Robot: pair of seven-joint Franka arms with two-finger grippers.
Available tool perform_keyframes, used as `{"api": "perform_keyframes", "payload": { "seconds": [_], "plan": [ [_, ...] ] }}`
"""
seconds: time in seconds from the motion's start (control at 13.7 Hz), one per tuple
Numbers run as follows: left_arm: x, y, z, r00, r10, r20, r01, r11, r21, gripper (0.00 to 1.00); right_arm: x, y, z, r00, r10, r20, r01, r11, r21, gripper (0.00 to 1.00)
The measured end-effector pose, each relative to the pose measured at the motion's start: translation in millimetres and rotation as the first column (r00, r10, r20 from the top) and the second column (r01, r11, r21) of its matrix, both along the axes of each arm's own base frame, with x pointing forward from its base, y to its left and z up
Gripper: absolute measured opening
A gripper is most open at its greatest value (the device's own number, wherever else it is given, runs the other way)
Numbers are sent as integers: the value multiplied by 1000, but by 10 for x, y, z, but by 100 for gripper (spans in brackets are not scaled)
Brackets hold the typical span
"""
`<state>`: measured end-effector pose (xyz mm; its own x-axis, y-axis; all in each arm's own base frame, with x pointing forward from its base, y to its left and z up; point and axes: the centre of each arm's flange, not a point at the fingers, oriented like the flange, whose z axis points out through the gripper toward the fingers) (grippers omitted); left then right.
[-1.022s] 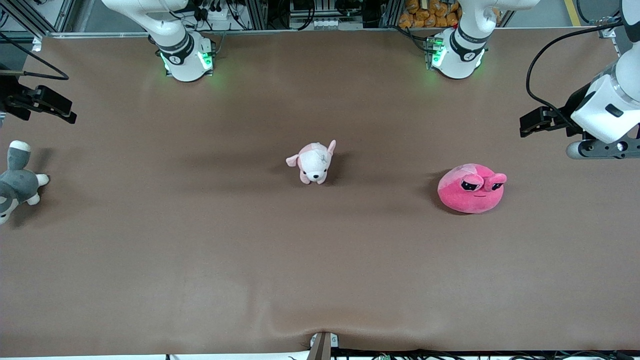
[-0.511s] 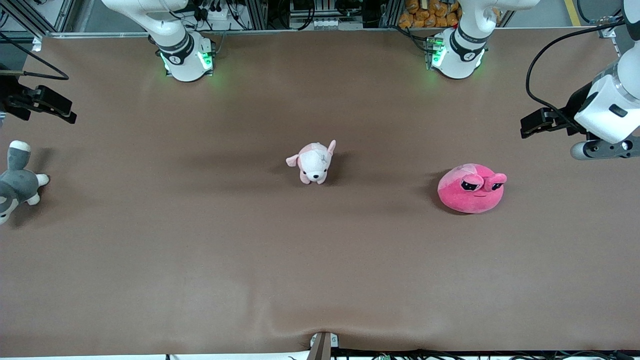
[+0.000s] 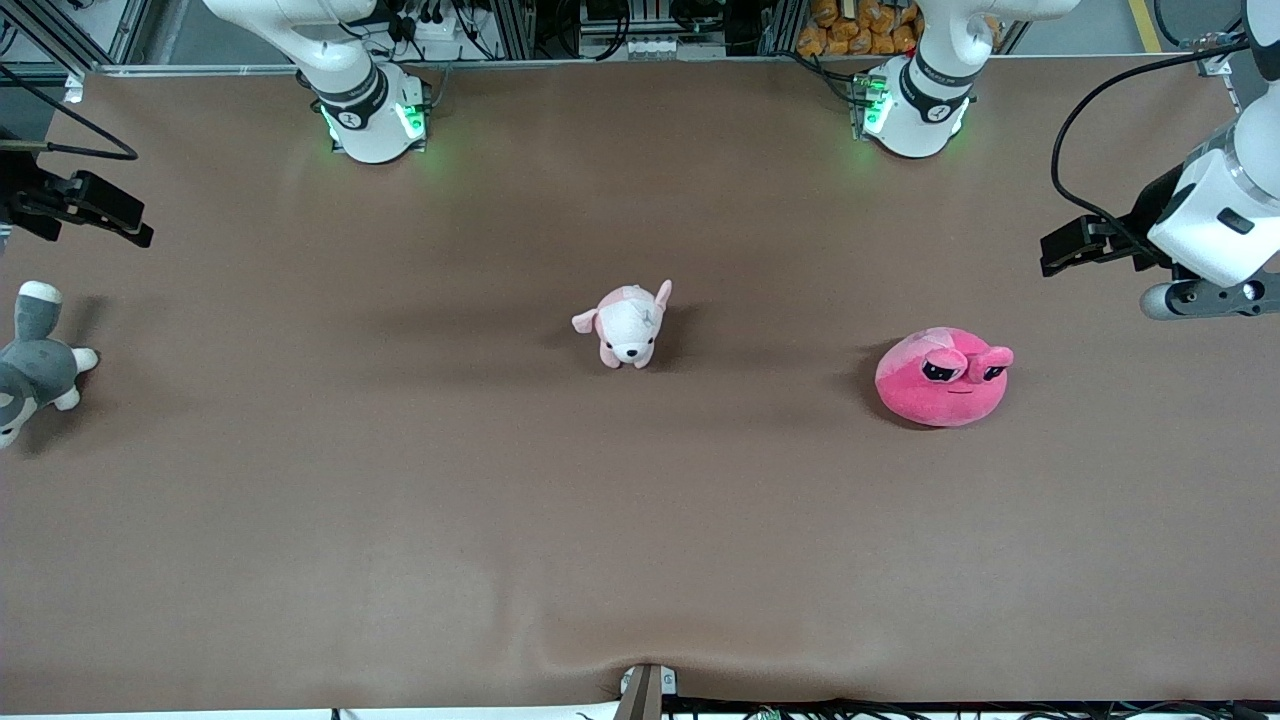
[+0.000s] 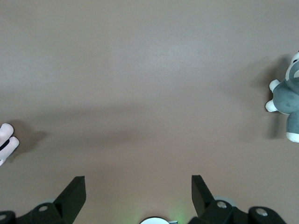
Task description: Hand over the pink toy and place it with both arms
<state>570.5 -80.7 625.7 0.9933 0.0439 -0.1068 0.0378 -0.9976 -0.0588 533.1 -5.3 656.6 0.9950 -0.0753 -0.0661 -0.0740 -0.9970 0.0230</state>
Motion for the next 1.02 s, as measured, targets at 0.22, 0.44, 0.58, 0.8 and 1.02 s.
{"api": "perform_keyframes", "payload": {
  "seconds": [0.22,0.44,0.58,0.8,1.02],
  "plan": [
    [-7,-49,0,1000,-7,0,7,1000,-1,100,0,-8,0,1000,-2,0,2,1000,0,100],
    [-8,-59,0,1000,-8,0,8,1000,-1,100,0,-14,0,1000,-3,0,3,1000,0,100],
    [-9,-60,0,1000,24,2,-24,1000,2,100,0,-21,0,1000,-4,0,4,1000,0,100],
    [-8,-48,14,996,85,10,-85,996,15,100,0,-21,0,1000,-4,0,4,1000,0,100],
    [2,14,22,995,93,23,-94,994,61,100,0,-21,0,1000,-4,0,4,1000,0,100]
  ]
}}
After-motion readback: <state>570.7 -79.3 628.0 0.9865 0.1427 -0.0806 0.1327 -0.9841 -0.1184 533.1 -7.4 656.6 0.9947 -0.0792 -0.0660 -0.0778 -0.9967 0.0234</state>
